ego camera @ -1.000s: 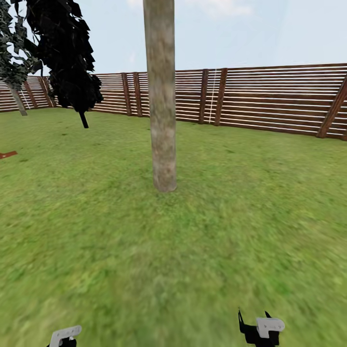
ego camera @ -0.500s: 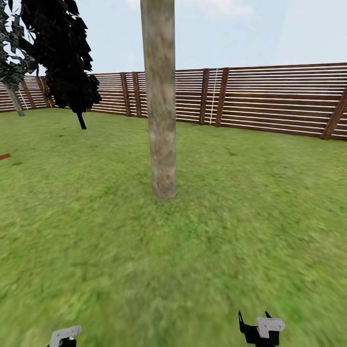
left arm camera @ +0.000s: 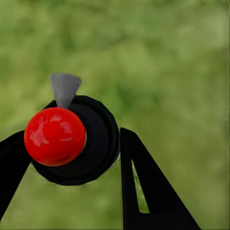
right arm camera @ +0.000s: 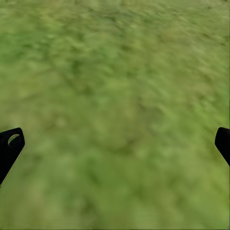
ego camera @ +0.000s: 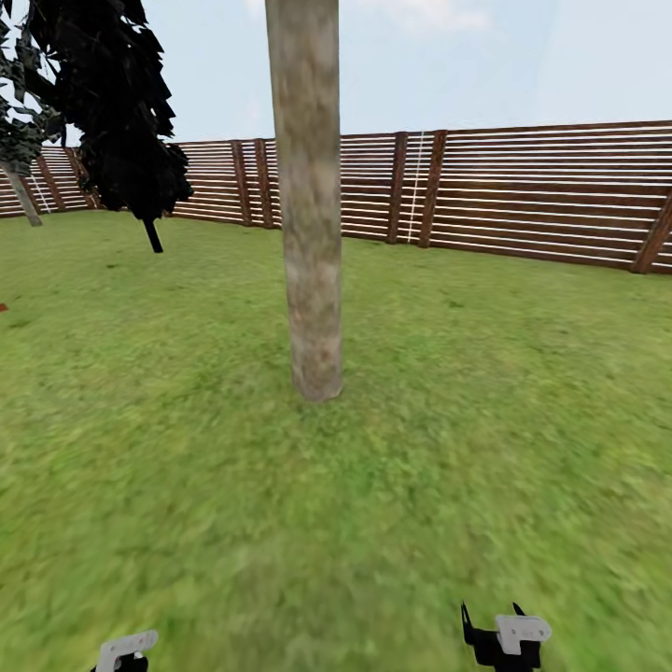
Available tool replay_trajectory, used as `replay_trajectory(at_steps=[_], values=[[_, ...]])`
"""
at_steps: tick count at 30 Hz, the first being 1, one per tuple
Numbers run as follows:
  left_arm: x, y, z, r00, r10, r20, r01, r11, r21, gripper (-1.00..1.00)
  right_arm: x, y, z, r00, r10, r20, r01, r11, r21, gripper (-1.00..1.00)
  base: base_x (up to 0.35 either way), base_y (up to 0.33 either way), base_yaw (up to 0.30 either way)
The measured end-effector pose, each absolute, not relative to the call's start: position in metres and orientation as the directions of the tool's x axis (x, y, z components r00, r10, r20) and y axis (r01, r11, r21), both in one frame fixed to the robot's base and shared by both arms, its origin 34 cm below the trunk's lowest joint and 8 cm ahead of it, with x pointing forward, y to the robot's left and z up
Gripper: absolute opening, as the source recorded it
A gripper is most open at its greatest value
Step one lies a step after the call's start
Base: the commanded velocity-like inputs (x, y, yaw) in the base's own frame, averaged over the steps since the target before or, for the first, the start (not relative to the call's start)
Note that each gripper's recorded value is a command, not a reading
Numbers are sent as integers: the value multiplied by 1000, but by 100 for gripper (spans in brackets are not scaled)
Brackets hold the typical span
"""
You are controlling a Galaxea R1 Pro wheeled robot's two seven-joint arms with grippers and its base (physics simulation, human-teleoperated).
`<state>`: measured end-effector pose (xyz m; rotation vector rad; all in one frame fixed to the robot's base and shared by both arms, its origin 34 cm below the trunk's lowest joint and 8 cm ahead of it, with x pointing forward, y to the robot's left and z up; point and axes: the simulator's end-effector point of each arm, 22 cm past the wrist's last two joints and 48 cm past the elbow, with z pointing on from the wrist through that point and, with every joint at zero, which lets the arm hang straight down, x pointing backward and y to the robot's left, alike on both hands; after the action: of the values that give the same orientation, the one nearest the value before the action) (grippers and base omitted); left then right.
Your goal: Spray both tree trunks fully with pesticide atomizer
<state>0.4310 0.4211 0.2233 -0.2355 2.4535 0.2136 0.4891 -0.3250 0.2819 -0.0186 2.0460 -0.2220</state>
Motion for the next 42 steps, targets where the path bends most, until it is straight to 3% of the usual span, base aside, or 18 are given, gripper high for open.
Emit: replay_trajectory(at_steps=[27,36,39,42], values=[[431,419,223,-770,-115,-628,-220,971,91,-100,489,-324,282,-468,-108,-877,82,983,-164,100,334,-19,-42],[452,438,239,-744,-72,-665,-205,971,125,-100,499,-329,290,-444,-128,-887,70,982,-176,100,177,-85,0],[471,435,249,-737,7,-676,-110,985,131,-100,530,-283,307,-369,-261,-892,-178,962,-207,100,2,-1,0],[506,397,264,-709,174,-684,159,984,86,-100,541,-242,294,-427,-378,-822,-419,888,-190,100,0,0,0]])
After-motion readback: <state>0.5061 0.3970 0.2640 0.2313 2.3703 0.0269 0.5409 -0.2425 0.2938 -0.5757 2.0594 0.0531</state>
